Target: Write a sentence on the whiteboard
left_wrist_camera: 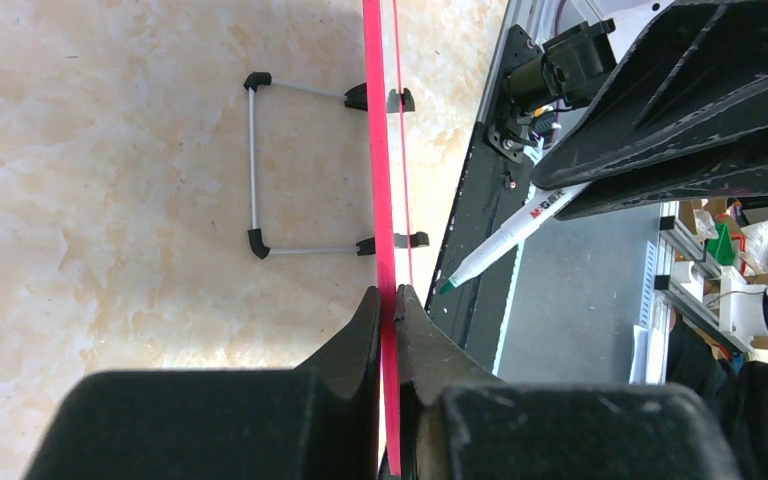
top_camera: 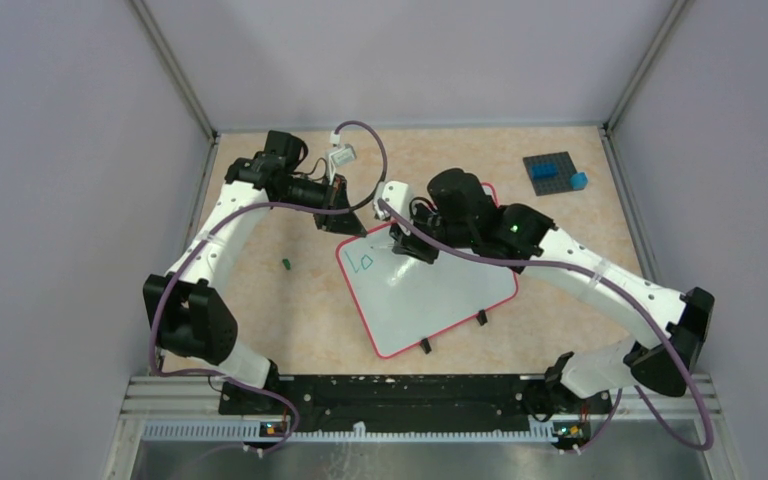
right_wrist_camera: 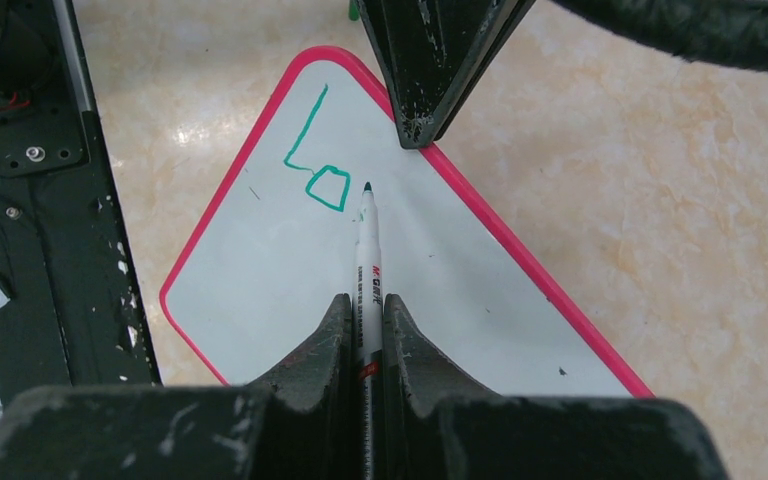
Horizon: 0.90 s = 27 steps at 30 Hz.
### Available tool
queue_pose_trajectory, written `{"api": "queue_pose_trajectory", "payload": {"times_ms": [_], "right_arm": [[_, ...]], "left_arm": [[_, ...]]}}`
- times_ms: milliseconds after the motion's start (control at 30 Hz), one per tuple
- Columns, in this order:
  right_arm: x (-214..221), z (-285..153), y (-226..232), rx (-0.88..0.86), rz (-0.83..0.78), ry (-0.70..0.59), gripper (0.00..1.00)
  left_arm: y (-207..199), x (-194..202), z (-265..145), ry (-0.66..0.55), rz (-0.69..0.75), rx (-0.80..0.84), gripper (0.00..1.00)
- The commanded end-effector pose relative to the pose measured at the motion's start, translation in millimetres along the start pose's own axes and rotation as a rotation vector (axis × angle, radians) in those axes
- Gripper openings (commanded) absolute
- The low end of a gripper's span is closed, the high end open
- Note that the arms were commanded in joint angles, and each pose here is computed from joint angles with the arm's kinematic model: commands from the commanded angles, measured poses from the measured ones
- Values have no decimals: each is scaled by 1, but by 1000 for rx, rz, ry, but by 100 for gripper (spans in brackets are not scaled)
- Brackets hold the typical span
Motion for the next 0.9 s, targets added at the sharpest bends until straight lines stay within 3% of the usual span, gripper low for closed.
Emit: {"api": "queue_pose_trajectory", "payload": {"times_ms": [0, 867], "right_arm": [[0, 3, -6, 21, -4, -5, 0], [24, 17, -9, 39, 10, 58, 0]], "left_arm": [[-13, 1, 3, -1, 38, 27, 0], [-13, 1, 2, -3, 43, 25, 0]]}}
Point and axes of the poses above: each gripper's point midway between its finger pads, its own z axis out along the fingers, its own y axis along the line the jaws close on, x = y × z, the point moved 1 cm from there along -z, back along the fingers, and after that the axes turned 1 degree about -z, right-handed, at the moved point
